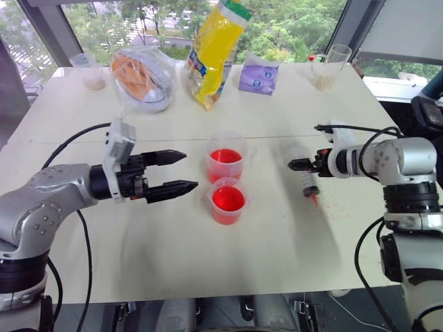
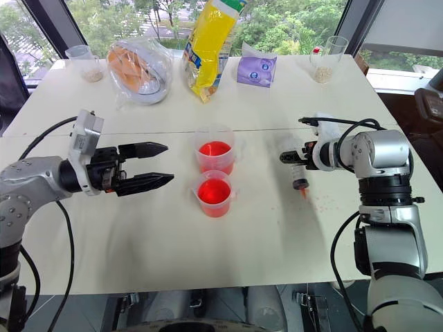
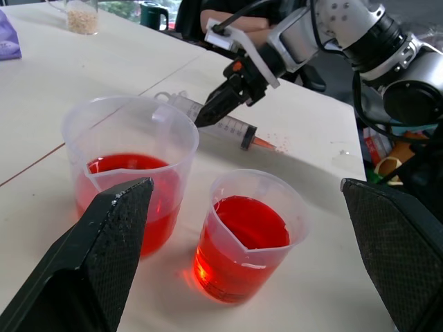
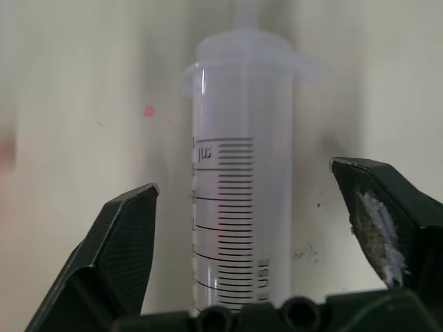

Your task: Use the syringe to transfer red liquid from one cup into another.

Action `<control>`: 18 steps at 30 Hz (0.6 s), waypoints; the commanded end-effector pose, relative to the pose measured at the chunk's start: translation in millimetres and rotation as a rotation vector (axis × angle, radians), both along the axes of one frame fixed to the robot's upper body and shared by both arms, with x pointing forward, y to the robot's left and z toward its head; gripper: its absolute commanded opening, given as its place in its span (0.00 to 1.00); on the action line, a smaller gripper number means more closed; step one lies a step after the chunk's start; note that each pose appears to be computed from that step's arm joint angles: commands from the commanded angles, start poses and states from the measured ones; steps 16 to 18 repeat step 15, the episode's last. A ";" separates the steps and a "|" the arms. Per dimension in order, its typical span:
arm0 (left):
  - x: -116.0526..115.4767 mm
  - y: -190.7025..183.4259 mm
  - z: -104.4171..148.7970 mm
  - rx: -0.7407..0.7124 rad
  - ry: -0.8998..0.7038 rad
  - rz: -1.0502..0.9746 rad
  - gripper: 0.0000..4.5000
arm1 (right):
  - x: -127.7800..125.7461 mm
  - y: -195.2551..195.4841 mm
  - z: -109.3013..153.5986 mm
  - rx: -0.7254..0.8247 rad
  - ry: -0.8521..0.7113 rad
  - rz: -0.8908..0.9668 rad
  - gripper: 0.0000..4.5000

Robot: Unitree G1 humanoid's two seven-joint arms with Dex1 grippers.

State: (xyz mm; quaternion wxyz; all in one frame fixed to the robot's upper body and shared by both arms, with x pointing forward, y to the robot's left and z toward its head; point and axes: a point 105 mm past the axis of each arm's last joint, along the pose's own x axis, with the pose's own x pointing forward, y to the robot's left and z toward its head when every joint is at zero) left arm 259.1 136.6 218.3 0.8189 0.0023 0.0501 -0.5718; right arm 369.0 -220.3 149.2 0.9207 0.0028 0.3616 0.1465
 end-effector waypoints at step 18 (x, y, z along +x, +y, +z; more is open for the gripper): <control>-5.3 25.6 15.6 0.054 -0.040 0.032 1.00 | -101.2 37.0 100.0 -0.091 -0.327 0.657 0.99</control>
